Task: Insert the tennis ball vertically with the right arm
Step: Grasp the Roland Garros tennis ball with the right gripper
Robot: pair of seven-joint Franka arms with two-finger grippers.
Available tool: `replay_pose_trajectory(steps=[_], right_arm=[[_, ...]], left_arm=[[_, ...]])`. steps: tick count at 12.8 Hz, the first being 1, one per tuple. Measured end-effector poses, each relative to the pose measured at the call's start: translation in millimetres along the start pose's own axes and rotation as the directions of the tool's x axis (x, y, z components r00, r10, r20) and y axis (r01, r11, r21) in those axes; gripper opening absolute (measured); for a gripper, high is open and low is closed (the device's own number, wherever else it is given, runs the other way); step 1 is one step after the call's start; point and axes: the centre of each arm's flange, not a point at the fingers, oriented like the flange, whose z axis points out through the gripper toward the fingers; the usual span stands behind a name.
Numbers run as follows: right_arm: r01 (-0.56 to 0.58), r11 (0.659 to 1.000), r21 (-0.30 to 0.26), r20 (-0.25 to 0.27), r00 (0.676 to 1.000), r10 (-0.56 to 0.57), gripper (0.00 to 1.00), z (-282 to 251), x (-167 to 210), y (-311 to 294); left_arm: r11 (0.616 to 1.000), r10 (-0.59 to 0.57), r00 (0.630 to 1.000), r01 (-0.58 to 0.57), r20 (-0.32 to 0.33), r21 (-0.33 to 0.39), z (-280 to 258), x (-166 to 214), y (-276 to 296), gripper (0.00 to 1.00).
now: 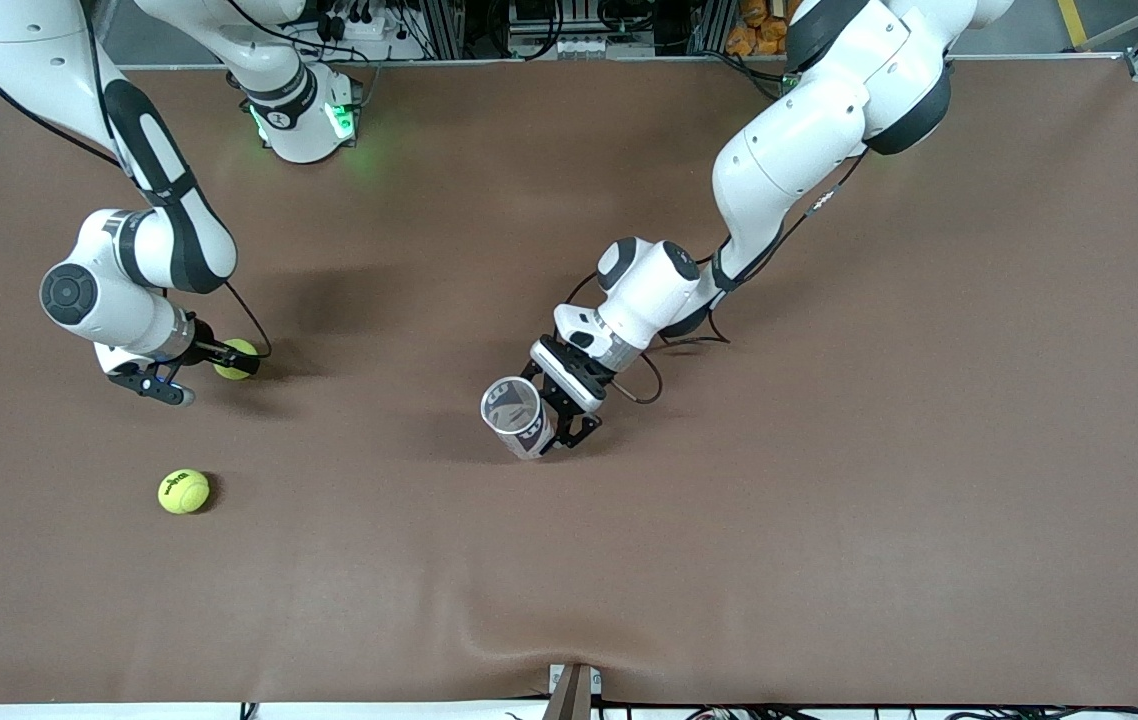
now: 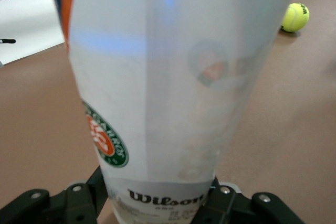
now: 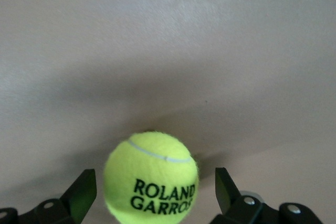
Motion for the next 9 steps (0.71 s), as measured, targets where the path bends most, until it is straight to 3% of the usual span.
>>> replay_pose_trajectory(steps=[2,5,9], right_arm=[[-0.006,1.000,-0.001,0.008,1.000,0.006,1.00,3,-2,4],[-0.007,1.000,-0.001,0.007,1.000,0.007,0.68,3,-2,4],[-0.007,1.000,0.001,0.000,1.000,0.007,0.68,1,-1,4]], left_arm=[[1.000,0.000,1.000,0.000,0.009,0.004,2,-6,-3,0.71],[1.000,0.000,1.000,0.000,0.031,0.013,7,-21,-9,0.72],[1.000,-0.001,0.999,0.001,0.040,0.013,10,-28,-9,0.73]])
